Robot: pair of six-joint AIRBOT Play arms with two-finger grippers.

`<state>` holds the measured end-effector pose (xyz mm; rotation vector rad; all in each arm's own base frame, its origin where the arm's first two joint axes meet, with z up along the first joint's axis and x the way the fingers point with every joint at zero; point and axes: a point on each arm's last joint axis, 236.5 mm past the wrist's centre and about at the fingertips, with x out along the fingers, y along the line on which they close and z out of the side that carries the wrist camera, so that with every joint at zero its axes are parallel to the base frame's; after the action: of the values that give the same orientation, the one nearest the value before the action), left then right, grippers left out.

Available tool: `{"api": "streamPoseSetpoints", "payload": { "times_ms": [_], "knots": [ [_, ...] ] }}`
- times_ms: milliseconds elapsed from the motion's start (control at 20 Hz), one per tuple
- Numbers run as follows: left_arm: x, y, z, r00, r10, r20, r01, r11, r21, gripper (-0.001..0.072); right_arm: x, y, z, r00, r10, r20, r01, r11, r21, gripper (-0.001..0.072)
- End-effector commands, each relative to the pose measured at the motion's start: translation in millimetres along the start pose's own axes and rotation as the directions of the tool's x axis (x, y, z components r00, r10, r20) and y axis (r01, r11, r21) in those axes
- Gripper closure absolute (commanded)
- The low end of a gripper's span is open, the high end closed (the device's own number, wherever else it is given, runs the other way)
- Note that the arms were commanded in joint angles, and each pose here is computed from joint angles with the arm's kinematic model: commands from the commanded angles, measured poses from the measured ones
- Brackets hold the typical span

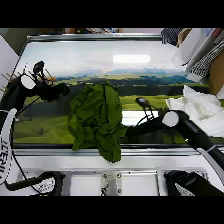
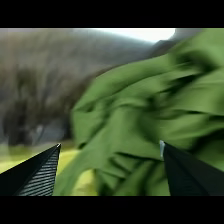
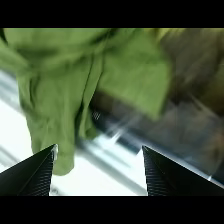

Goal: Fold the clothes and pants, and hang the long-sleeved shirts on hangers.

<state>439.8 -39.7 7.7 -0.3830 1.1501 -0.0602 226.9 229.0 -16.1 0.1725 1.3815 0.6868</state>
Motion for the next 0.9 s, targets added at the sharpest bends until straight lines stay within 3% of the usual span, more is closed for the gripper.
{"api": "streamPoseSetpoints", "payload": {
  "times_ms": [0, 250, 650, 700, 750, 800, 850],
  "knots": [
    [38.2, 34.0, -21.0, 0.991, 0.033, -0.128, -0.042, 0.997, -0.069, 0.0020, 54.2, 13.1, -38.2, 0.991, 0.023, -0.135, -0.023, 1.000, 0.002, 0.0132],
    [65.8, 24.8, -29.6, 0.984, -0.052, -0.172, 0.029, 0.991, -0.130, 0.0020, 100.8, 26.1, -57.2, 0.978, 0.032, -0.206, -0.030, 0.999, 0.011, 0.0131],
    [104.5, -16.6, -34.1, 0.974, -0.155, -0.163, 0.127, 0.977, -0.172, 0.0023, 117.5, 46.6, -42.7, 0.988, 0.089, -0.128, -0.079, 0.994, 0.080, 0.0139],
    [105.3, -19.3, -29.9, 0.977, -0.154, -0.145, 0.129, 0.978, -0.166, 0.0196, 117.8, 46.5, -41.6, 0.989, 0.088, -0.122, -0.079, 0.994, 0.079, 0.0247],
    [104.3, -20.2, -25.6, 0.979, -0.155, -0.133, 0.133, 0.977, -0.165, 0.0486, 117.8, 46.4, -41.7, 0.989, 0.087, -0.123, -0.078, 0.994, 0.078, 0.0472],
    [101.5, -22.5, -20.2, 0.980, -0.159, -0.124, 0.138, 0.978, -0.159, 0.0692, 117.7, 45.3, -41.4, 0.989, 0.084, -0.122, -0.075, 0.994, 0.075, 0.0648],
    [94.4, -23.8, -11.7, 0.979, -0.166, -0.115, 0.147, 0.977, -0.154, 0.0696, 115.4, 41.3, -39.0, 0.990, 0.075, -0.118, -0.067, 0.995, 0.070, 0.0695]
  ]
}}
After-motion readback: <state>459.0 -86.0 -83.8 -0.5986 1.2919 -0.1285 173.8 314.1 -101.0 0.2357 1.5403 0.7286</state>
